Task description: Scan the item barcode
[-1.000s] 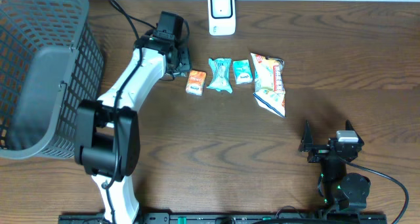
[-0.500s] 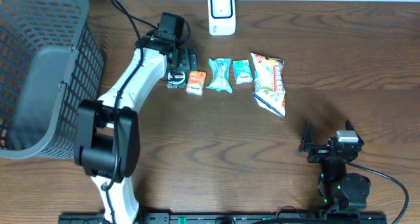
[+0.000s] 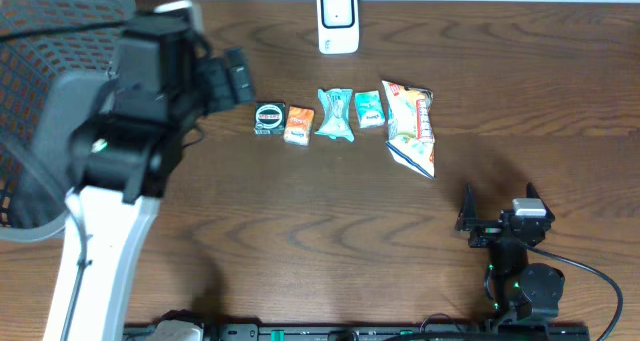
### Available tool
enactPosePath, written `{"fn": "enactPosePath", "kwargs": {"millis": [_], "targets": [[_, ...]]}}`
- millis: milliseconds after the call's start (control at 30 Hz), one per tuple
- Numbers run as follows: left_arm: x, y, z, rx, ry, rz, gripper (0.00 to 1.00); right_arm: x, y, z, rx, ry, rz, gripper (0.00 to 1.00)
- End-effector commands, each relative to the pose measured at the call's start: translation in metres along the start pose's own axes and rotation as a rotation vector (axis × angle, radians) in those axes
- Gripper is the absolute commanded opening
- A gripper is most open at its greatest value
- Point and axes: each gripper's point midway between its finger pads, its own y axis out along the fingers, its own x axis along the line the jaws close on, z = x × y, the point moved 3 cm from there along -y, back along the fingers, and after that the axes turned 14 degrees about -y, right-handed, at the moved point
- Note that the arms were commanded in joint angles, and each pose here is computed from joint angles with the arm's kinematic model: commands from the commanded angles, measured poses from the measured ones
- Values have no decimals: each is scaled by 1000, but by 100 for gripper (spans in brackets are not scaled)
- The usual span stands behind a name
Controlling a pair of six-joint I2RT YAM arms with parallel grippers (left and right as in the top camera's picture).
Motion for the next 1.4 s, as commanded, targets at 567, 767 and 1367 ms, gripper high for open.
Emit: {"fn": "enactPosePath", "kwargs": {"millis": [567, 767, 1367], "targets": [[136, -60, 28, 103, -538, -448, 98, 1, 0, 0, -1, -12, -5, 99], [150, -68, 35, 123, -596, -508, 98, 1, 0, 0, -1, -12, -5, 99], [150, -67, 35, 125, -596, -509, 98, 1, 0, 0, -1, -12, -5, 99]]}}
